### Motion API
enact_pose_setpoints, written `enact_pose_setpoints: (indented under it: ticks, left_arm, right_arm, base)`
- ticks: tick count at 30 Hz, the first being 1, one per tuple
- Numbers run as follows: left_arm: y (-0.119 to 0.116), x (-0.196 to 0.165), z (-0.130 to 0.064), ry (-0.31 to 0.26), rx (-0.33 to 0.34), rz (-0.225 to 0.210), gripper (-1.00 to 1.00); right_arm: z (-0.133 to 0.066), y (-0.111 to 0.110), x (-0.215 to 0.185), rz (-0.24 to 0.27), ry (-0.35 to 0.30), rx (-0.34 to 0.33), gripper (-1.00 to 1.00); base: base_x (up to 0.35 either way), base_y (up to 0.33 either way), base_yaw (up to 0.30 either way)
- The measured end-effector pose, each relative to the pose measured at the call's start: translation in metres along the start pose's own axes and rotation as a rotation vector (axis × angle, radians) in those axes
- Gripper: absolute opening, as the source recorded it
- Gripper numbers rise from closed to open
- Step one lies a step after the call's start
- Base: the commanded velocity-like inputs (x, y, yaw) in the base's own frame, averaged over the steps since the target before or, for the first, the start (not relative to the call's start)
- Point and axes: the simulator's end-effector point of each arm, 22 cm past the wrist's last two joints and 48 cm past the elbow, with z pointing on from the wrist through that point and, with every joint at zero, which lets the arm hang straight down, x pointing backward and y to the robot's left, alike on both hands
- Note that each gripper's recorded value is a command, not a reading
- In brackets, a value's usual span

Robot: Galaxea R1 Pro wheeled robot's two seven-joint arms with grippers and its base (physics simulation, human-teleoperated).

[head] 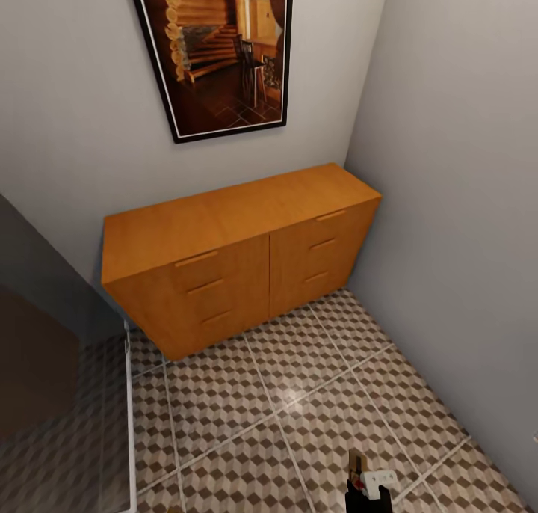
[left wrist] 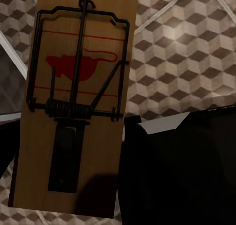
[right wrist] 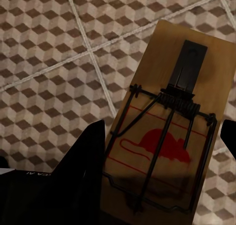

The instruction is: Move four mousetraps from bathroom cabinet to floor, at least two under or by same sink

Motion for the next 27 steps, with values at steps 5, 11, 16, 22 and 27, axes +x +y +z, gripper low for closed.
enact_pose_setpoints:
  ticks: [5, 11, 16, 22, 27]
  left_arm:
    - [0.000, -0.003, 0.000, -0.008, -0.001, -0.001, -1.00]
    - [-0.001, -0.007, 0.000, -0.017, 0.006, -0.002, -1.00]
    - [-0.009, -0.010, 0.000, -0.024, 0.040, -0.003, -1.00]
    - [-0.008, -0.014, -0.001, -0.033, 0.042, -0.003, -1.00]
    - [-0.006, -0.017, 0.000, -0.041, 0.039, -0.003, -1.00]
  right_arm:
    - [-0.001, 0.000, -0.004, -0.001, -0.007, 0.000, -1.00]
    - [-0.001, 0.000, -0.008, -0.002, -0.017, 0.000, -1.00]
    - [-0.002, 0.000, -0.012, -0.003, -0.025, 0.000, -1.00]
    - [-0.003, 0.000, -0.017, -0.005, -0.034, 0.000, -1.00]
    - [-0.003, 0.001, -0.021, -0.006, -0.043, 0.000, -1.00]
  base:
    - [0.000, 0.000, 0.000]
    - [0.000, 0.000, 0.000]
    - [0.000, 0.000, 0.000]
    - [0.000, 0.000, 0.000]
    - [0.000, 0.000, 0.000]
